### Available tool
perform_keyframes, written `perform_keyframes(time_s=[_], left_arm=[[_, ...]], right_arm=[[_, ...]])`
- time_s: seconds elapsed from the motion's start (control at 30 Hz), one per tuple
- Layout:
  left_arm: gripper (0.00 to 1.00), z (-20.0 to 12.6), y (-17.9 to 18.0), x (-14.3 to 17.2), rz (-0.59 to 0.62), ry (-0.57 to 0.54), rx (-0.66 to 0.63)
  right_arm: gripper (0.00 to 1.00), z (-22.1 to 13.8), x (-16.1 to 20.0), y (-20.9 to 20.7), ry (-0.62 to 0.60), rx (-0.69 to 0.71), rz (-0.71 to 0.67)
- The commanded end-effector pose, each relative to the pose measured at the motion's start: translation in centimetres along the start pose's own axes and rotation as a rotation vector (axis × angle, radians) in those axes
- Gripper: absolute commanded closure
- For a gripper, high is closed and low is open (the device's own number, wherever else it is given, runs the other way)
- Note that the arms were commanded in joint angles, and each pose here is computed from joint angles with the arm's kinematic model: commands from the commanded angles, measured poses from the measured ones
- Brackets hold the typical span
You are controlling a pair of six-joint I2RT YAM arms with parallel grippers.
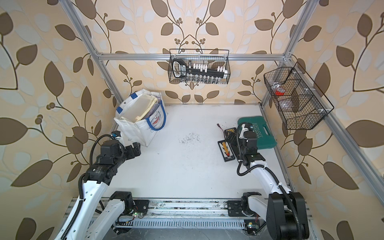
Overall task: Put the pencil pouch into the canvas bag
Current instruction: Reset both arms
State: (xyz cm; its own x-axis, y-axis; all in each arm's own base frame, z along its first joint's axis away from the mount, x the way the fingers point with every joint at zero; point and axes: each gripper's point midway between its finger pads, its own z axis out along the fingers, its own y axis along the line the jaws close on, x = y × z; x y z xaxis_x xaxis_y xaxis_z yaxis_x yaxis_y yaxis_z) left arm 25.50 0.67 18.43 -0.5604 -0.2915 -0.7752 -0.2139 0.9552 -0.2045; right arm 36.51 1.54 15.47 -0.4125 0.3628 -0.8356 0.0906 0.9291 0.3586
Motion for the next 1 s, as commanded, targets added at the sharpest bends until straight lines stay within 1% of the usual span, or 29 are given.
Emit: perform_keyframes(time_s=[0.0, 0.07, 0.13, 0.2, 0.3, 0.37, 0.4, 0.43, 0.5, 0.53, 0.57, 0.6, 0.67, 0.73, 0.77, 0.83, 0.9, 0.97], left_arm=[[0.01, 1.3, 0.7, -0.8, 0.021, -0.107, -0.022], [0.01, 2.6, 1.1, -0.9, 0.051, -0.161, -0.039], [0.01, 3.5, 2.3, -1.3, 0.059, -0.203, -0.106], [0.01, 4.7, 3.1, -1.4, 0.073, -0.212, -0.162], [0.01, 7.1, 2.9, -1.6, 0.057, -0.221, -0.157], [0.01, 8.6, 2.3, -2.0, 0.076, -0.25, -0.13], [0.01, 9.4, 2.4, -2.2, 0.08, -0.269, -0.137], [0.01, 10.2, 2.5, -2.3, 0.085, -0.278, -0.145], [0.01, 11.8, 2.4, -2.3, 0.099, -0.276, -0.151], [0.01, 12.5, 2.4, -2.1, 0.085, -0.274, -0.138], [0.01, 13.1, 2.0, -1.9, 0.084, -0.28, -0.115], [0.01, 13.7, 1.4, -1.3, 0.109, -0.269, -0.073], [0.01, 14.7, 0.9, -0.5, 0.129, -0.265, -0.037], [0.01, 15.7, 1.0, 0.9, 0.138, -0.259, -0.031], [0.01, 15.9, 0.8, 0.7, 0.147, -0.276, -0.023], [0.01, 16.2, 0.6, 1.1, 0.149, -0.221, -0.016], [0.01, 16.5, 0.6, 0.9, 0.15, -0.224, -0.023], [0.01, 16.6, 0.6, 1.0, 0.15, -0.198, -0.025]], right_arm=[[0.0, -0.1, -1.8, 0.2, -0.153, -0.038, -0.157], [0.0, 0.0, -1.1, -0.6, -0.182, -0.017, -0.196], [0.0, 0.6, -0.5, -1.1, -0.166, -0.02, -0.26], [0.0, 1.3, 0.0, -2.0, -0.15, -0.009, -0.296], [0.0, 1.9, 0.8, -3.7, -0.178, 0.052, -0.292], [0.0, 2.9, 0.8, -3.8, -0.167, 0.053, -0.294], [0.0, 3.3, 0.5, -3.4, -0.188, 0.035, -0.304], [0.0, 3.7, 0.8, -4.1, -0.173, 0.058, -0.288], [0.0, 3.0, 1.1, -4.5, -0.217, 0.062, -0.284], [0.0, 2.7, 1.1, -4.5, -0.234, 0.064, -0.281], [0.0, 2.3, 1.3, -4.7, -0.25, 0.067, -0.281], [0.0, 2.0, 1.6, -4.7, -0.272, 0.073, -0.285], [0.0, 2.2, 1.9, -4.3, -0.261, 0.086, -0.313], [0.01, 2.1, 1.8, -4.2, -0.272, 0.086, -0.314], [0.01, 2.1, 1.8, -4.2, -0.272, 0.089, -0.315], [0.0, 2.1, 1.8, -4.2, -0.273, 0.09, -0.315], [0.0, 2.2, 1.8, -4.3, -0.264, 0.095, -0.313], [0.0, 2.3, 1.9, -4.4, -0.263, 0.099, -0.308]])
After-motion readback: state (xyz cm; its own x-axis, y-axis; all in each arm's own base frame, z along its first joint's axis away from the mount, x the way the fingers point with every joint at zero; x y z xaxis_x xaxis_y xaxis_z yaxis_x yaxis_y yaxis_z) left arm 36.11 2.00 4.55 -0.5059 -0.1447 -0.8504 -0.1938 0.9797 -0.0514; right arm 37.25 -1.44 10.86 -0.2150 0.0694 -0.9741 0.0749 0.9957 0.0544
